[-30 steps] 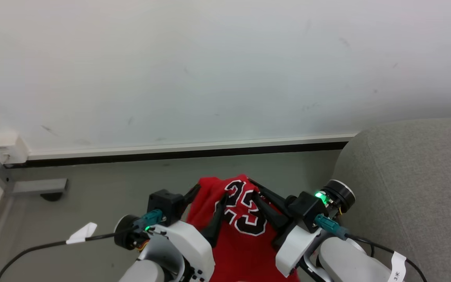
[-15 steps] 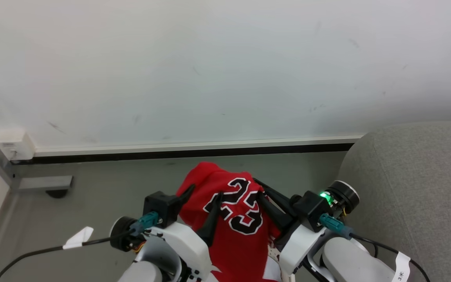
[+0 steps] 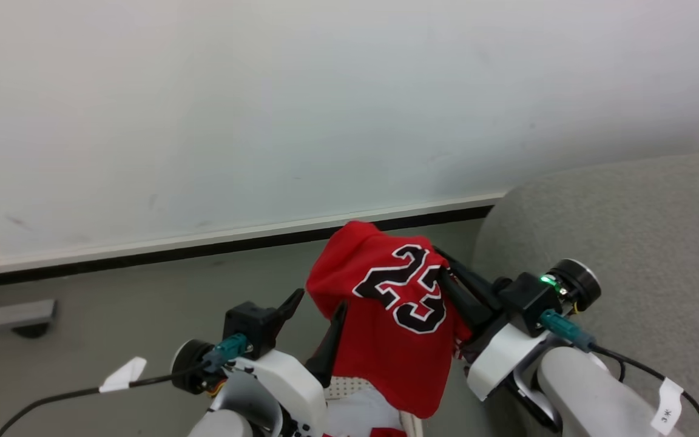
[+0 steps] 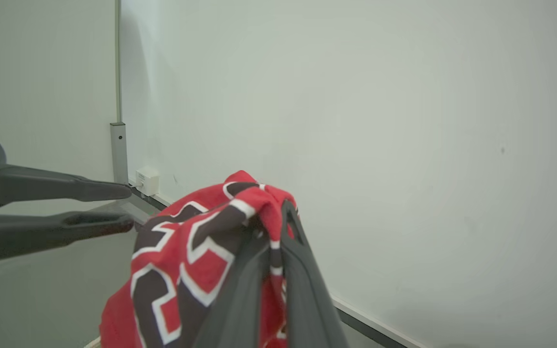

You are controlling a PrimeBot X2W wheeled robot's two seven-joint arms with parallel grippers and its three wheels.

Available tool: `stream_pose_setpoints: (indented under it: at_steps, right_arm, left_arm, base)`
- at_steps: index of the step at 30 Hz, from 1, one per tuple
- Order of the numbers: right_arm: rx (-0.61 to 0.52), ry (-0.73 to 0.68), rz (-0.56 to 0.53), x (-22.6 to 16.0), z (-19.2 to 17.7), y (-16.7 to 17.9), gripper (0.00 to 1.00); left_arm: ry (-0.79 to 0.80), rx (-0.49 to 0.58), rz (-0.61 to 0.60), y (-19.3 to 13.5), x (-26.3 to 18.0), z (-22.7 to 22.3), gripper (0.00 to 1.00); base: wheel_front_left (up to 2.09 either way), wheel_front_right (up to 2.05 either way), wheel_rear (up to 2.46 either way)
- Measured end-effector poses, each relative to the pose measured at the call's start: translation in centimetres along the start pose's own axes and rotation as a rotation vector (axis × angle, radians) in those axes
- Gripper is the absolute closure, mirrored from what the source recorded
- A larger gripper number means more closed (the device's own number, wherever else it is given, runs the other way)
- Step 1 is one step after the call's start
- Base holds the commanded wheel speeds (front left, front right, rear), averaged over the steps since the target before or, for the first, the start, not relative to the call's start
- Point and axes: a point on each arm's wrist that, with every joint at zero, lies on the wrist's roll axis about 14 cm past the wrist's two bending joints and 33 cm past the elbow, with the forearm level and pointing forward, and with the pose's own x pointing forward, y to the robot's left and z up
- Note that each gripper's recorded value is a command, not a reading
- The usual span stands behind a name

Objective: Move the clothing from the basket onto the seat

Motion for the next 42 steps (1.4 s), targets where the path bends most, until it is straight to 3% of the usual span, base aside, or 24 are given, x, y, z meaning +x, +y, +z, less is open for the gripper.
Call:
stream_pose_setpoints:
  at_steps: [15,23,32,42]
  right_arm:
    - [-0.126,-0.010,-0.335,-9.4,2.5,-11.3,1.00]
    - [-0.154,0.035,-0.477,-15.3,2.0,-14.6,1.00]
    - [-0.181,0.046,-0.582,-16.6,2.5,-18.9,1.00]
    - [-0.333,0.120,-0.739,-14.1,3.5,-30.9,1.00]
  left_arm:
    - [0.014,-0.035,-0.315,-10.6,3.6,-0.9,0.00]
    - [0.015,-0.067,-0.461,-15.6,4.1,-1.1,0.00]
    - [0.007,-0.076,-0.524,-16.5,5.5,-1.3,0.00]
    - [0.031,-0.106,-0.516,-12.9,9.7,-4.0,0.00]
  base:
    - [0.00,0.00,0.00]
    - [0.00,0.00,0.00]
    - [0.00,0.00,0.00]
    - [0.00,0.00,0.00]
